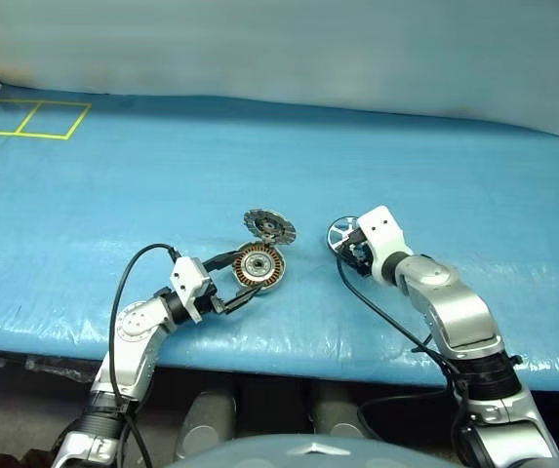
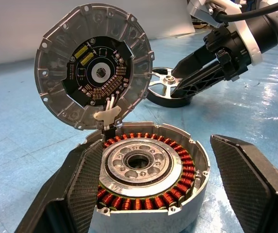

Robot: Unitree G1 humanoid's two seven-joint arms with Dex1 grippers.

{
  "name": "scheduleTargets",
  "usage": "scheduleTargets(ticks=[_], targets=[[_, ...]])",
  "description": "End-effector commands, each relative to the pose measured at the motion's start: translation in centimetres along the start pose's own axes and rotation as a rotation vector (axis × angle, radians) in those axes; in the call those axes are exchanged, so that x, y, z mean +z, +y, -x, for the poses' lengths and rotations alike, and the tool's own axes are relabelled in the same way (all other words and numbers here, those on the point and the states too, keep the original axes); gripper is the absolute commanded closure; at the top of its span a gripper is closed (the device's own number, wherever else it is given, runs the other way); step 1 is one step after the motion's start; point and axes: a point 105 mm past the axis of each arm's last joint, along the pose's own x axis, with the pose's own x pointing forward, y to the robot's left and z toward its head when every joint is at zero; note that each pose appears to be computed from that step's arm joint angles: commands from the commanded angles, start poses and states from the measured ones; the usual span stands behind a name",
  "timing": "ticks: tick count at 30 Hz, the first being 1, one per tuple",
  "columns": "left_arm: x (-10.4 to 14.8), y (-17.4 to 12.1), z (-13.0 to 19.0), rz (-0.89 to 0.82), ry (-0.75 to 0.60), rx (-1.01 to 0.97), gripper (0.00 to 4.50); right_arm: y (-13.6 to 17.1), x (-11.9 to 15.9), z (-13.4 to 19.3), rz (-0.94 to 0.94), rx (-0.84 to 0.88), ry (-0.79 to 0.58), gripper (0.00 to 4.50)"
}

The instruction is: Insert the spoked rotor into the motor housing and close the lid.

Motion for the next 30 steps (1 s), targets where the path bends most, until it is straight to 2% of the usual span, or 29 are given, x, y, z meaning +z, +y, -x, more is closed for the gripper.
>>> scheduleTargets(ticks=[1, 4, 8, 14, 19, 27, 30], targets=[[0.9, 0.4, 0.2, -0.041, -0.029, 0.007, 0.64, -0.1, 0.3, 0.1, 0.005, -0.005, -0.015, 2.68], [1.0, 0.5, 0.2, -0.044, -0.028, 0.007, 0.64, -0.2, 0.1, 0.1, 0.007, -0.017, -0.010, 3.37], [1.0, 0.5, 0.3, -0.046, -0.027, 0.007, 0.64, -0.3, 0.3, 0.3, -0.009, -0.026, -0.031, 3.37], [1.3, 0.5, 0.6, -0.040, -0.034, -0.001, 0.64, 0.0, 1.5, 2.0, -0.130, 0.016, -0.167, 3.37], [1.5, 0.4, 0.9, -0.012, -0.048, -0.024, 0.64, 1.9, 2.2, 4.3, -0.234, 0.191, -0.281, 3.37], [1.7, 0.4, 0.9, 0.012, -0.066, -0.054, 0.64, 4.0, 1.7, 7.0, -0.271, 0.399, -0.315, 3.37], [1.7, 0.2, 0.9, 0.015, -0.070, -0.070, 0.64, 5.7, 2.1, 8.0, -0.253, 0.526, -0.334, 3.37]])
